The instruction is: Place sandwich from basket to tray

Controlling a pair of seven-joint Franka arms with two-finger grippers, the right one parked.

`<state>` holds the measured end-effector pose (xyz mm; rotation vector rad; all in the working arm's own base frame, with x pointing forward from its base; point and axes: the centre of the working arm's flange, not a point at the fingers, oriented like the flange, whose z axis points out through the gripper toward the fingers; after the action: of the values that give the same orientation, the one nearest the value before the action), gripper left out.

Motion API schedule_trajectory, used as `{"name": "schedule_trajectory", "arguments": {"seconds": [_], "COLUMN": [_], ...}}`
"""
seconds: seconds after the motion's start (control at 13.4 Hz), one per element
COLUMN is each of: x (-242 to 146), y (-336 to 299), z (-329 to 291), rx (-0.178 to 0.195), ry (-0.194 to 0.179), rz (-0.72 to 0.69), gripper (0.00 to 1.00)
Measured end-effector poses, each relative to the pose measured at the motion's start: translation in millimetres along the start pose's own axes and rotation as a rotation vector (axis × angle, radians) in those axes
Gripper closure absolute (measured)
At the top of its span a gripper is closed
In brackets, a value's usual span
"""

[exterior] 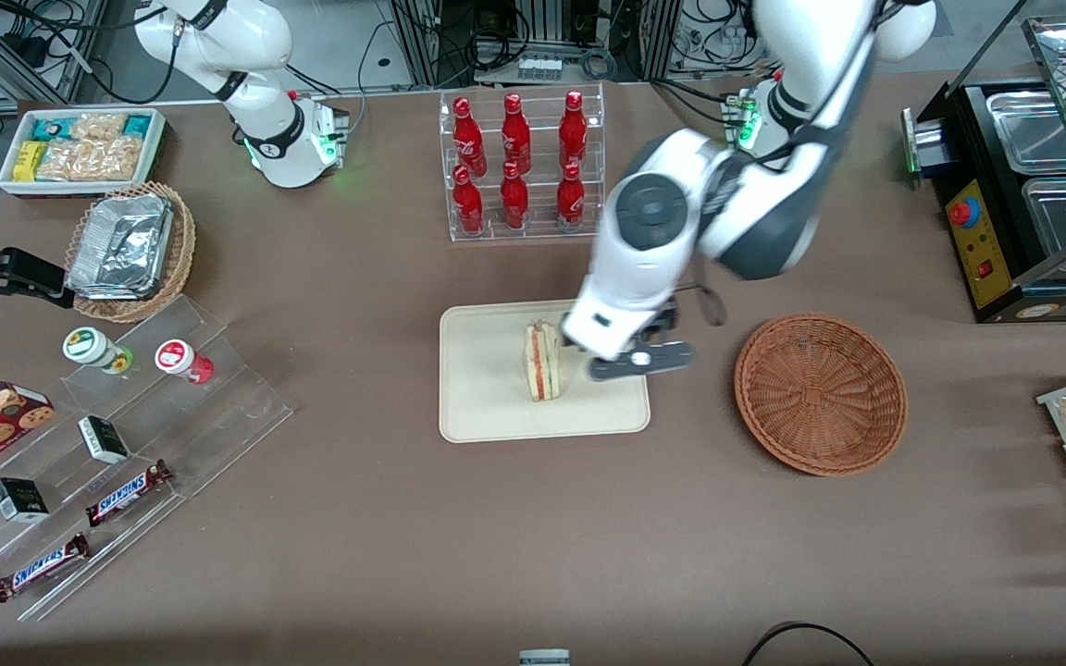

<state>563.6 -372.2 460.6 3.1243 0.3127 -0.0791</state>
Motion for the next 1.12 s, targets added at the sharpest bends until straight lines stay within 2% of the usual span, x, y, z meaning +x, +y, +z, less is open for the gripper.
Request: {"name": "schedule_trajectory", "arguments": {"seconds": [0.22, 0.37, 0.75, 1.12], "x": [32, 46, 62, 65], "y": [-77, -123, -204, -264], "z": [-42, -65, -103, -115], "rx": [0.026, 0.028, 0.041, 0.052], "ry": [-0.035, -0.048, -0.053, -0.047], "rz": [-0.014, -0.009, 0.021, 0.06], "gripper": [0.0, 0.0, 0.0, 0.0]}}
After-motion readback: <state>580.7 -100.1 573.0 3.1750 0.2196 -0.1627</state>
